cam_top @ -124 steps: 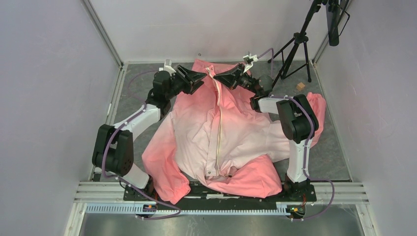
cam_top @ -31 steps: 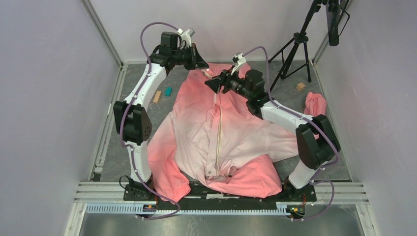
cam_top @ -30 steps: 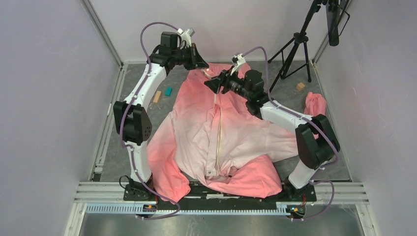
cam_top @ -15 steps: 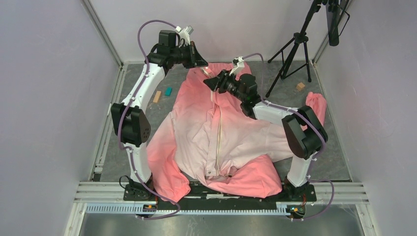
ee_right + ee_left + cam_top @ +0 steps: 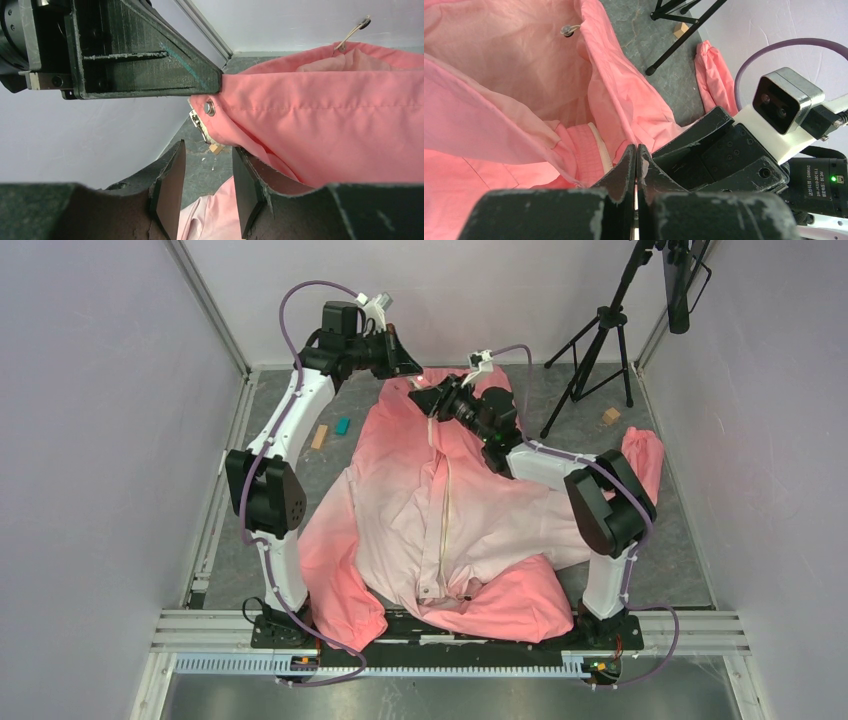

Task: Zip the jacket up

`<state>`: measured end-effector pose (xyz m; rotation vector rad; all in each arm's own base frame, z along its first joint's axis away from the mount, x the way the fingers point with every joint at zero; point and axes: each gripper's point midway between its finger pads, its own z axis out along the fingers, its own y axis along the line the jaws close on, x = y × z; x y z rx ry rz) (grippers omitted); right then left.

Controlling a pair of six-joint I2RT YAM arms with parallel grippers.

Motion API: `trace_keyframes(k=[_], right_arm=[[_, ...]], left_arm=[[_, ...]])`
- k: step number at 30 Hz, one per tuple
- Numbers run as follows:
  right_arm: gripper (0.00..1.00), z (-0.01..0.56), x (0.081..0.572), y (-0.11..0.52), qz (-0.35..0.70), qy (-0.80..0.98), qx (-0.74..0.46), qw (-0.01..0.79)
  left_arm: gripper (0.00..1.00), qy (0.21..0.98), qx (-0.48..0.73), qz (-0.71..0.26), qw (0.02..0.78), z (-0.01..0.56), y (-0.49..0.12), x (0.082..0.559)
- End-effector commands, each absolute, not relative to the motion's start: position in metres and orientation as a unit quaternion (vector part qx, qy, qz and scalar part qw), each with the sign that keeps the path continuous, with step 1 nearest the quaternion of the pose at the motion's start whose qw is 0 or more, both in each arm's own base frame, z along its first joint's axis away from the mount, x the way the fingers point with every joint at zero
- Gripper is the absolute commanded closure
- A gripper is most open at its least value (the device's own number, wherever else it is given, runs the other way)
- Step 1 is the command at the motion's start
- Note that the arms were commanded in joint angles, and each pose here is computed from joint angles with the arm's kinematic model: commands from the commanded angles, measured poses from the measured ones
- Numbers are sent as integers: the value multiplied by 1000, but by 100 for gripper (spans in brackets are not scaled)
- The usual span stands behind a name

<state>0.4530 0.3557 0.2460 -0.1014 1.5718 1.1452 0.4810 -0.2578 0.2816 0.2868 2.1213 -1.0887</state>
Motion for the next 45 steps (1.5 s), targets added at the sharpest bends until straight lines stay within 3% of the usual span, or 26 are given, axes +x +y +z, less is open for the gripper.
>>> trace_keyframes(k=[1,10,23,26,30,34,45], right_arm=[[55,282,462,360,494,630,-42,597],[59,285,465,367,498,628,-46,597],[77,292,462,377,512,614,-54,598],[77,294,460,379,516,612,-58,597],[68,295,457,379,517,607,-61,601],[84,298,457,380,520,601,-64,604],[82,300,458,384,526,596,-69,603]], left_arm=[[98,803,114,-442,383,319,-255,470],[98,804,112,-442,382,318,-254,471],[98,805,113,-441,381,316,-254,471],[98,804,113,-442,381,317,-254,471],[98,805,112,-442,381,316,-254,471],[98,805,112,-442,381,316,-253,471],[98,806,109,-441,378,313,-253,473]])
